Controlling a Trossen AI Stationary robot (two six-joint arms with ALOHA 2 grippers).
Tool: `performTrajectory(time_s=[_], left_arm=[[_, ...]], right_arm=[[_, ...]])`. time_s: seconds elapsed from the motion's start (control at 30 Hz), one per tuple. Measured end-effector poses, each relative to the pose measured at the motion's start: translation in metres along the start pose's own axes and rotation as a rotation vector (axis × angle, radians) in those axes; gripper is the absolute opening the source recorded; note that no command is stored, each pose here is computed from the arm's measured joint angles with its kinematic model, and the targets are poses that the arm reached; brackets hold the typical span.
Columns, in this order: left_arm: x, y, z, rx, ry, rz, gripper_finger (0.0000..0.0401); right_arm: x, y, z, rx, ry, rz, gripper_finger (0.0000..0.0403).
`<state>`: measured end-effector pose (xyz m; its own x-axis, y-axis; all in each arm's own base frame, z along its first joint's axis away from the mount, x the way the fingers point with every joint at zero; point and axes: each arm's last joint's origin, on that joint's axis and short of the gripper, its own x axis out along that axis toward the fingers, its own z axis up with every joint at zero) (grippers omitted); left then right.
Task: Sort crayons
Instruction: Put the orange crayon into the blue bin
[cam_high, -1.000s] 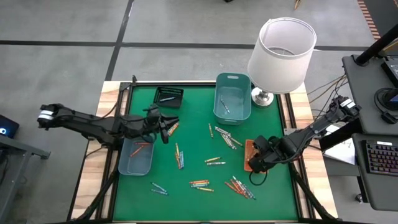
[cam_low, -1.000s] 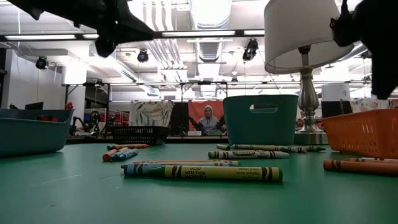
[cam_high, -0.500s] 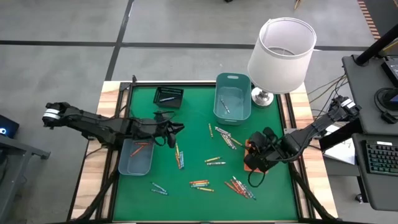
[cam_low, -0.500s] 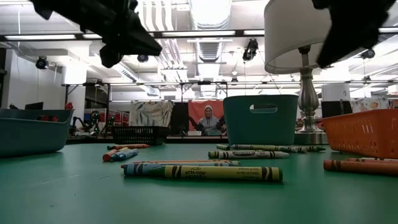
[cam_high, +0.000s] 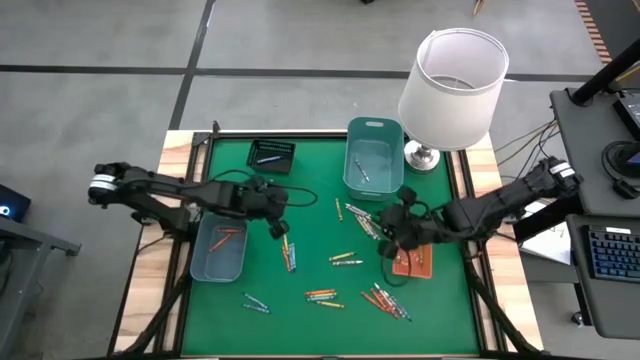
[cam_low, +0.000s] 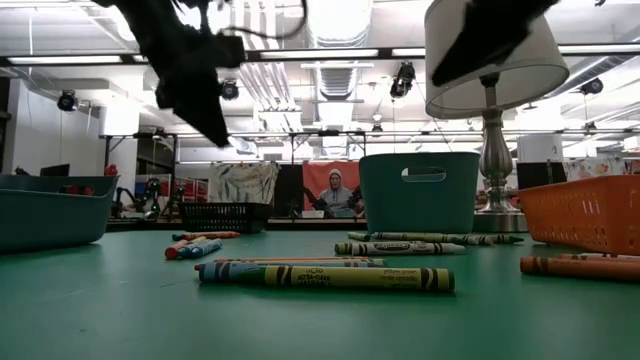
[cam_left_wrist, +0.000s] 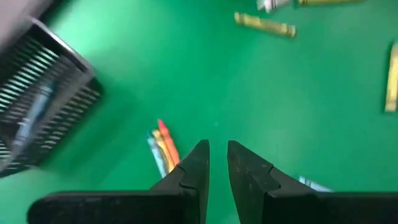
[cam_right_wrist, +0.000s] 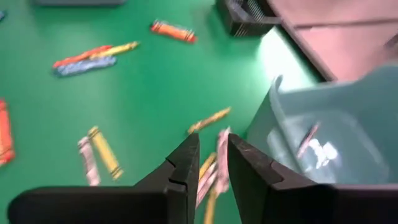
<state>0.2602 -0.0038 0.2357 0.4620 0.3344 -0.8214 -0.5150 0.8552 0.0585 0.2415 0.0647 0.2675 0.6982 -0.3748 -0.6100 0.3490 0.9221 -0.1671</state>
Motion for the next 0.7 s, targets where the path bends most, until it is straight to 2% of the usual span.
performTrajectory(time_s=[0.17, 0.33, 0.47, 0.7], left_arm=[[0.025, 0.000, -0.005, -0.004, 0.202, -0.109, 0.0040], [0.044, -0.002, -0.012, 0.002, 0.313, -0.115, 0.0040], [0.057, 0.000, -0.013, -0.022, 0.344, -0.083, 0.0040], [0.077, 0.016, -0.010, -0.165, 0.334, 0.087, 0.0045]], right_arm=[[0.013, -0.016, 0.015, -0.043, -0.038, 0.057, 0.0055], [0.017, -0.023, 0.021, -0.038, -0.064, 0.070, 0.0047], [0.016, -0.025, 0.019, -0.044, -0.051, 0.071, 0.0048], [0.015, -0.025, 0.019, -0.046, -0.047, 0.069, 0.0048]])
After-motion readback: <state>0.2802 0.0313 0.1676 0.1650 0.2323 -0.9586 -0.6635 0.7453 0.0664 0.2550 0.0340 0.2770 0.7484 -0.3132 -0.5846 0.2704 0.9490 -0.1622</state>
